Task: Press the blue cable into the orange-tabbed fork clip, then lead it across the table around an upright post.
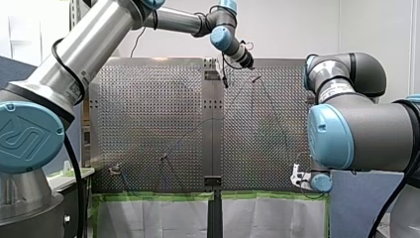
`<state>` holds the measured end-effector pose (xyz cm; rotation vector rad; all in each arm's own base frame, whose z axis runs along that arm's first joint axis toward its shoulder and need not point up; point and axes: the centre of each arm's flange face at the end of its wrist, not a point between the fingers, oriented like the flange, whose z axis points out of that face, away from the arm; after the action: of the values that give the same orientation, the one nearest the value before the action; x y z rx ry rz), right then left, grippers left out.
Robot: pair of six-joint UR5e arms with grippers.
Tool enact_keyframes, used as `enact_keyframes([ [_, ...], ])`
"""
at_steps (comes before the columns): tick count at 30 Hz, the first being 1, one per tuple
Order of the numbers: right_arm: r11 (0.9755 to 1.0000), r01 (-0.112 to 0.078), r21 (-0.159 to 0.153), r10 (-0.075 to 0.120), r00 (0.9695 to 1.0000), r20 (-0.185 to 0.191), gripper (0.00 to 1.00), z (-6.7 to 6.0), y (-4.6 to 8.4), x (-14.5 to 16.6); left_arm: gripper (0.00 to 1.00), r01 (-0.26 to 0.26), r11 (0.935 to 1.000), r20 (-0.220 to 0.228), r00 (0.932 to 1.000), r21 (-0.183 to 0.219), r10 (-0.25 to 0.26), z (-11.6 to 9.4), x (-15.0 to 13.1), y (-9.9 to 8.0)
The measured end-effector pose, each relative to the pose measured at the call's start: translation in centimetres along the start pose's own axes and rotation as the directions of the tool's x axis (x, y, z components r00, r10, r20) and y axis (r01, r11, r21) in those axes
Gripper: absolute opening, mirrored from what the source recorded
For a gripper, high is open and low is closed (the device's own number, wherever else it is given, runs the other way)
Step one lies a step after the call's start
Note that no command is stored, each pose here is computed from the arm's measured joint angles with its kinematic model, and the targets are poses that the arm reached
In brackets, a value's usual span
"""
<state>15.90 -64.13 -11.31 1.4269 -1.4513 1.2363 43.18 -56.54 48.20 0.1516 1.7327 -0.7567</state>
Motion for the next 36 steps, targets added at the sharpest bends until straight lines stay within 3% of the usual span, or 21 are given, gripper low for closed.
enact_keyframes([
  [5, 1.0, -0.002, 0.0, 0.002, 1.0, 0.0, 0.0, 0.0, 0.0, 0.0, 0.99, -0.055, 0.9981, -0.013, 0.9984, -0.027, 0.054, 0.8, 1.3, 0.5],
  [10, 1.0, -0.004, 0.005, 0.004, 1.0, 0.001, 0.0, 0.0, 0.0, -0.1, 0.99, -0.102, 0.9944, -0.007, 0.9948, -0.027, 0.102, 1.0, 1.7, 0.5],
  [19, 0.9999, -0.007, 0.011, 0.007, 1.0, 0.003, 0.0, 0.0, -0.1, -0.2, 0.99, -0.189, 0.9807, -0.008, 0.982, -0.05, 0.189, 1.0, 1.7, 0.6],
  [25, 0.9999, -0.006, 0.01, 0.006, 1.0, 0.007, 0.0, -0.1, -0.1, -0.3, 0.99, -0.245, 0.9646, -0.006, 0.9693, -0.098, 0.246, 0.9, 1.6, 1.1],
  [32, 0.9999, -0.004, 0.01, 0.004, 0.9999, 0.009, 0.0, -0.1, -0.1, -0.4, 0.99, -0.304, 0.9391, -0.004, 0.9515, -0.16, 0.308, 0.8, 1.2, 1.6],
  [36, 0.9999, -0.003, 0.011, 0.003, 0.9999, 0.01, 0.0, -0.1, -0.1, -0.4, 0.99, -0.32, 0.9277, -0.002, 0.9453, -0.191, 0.326, 0.7, 1.1, 1.9],
])
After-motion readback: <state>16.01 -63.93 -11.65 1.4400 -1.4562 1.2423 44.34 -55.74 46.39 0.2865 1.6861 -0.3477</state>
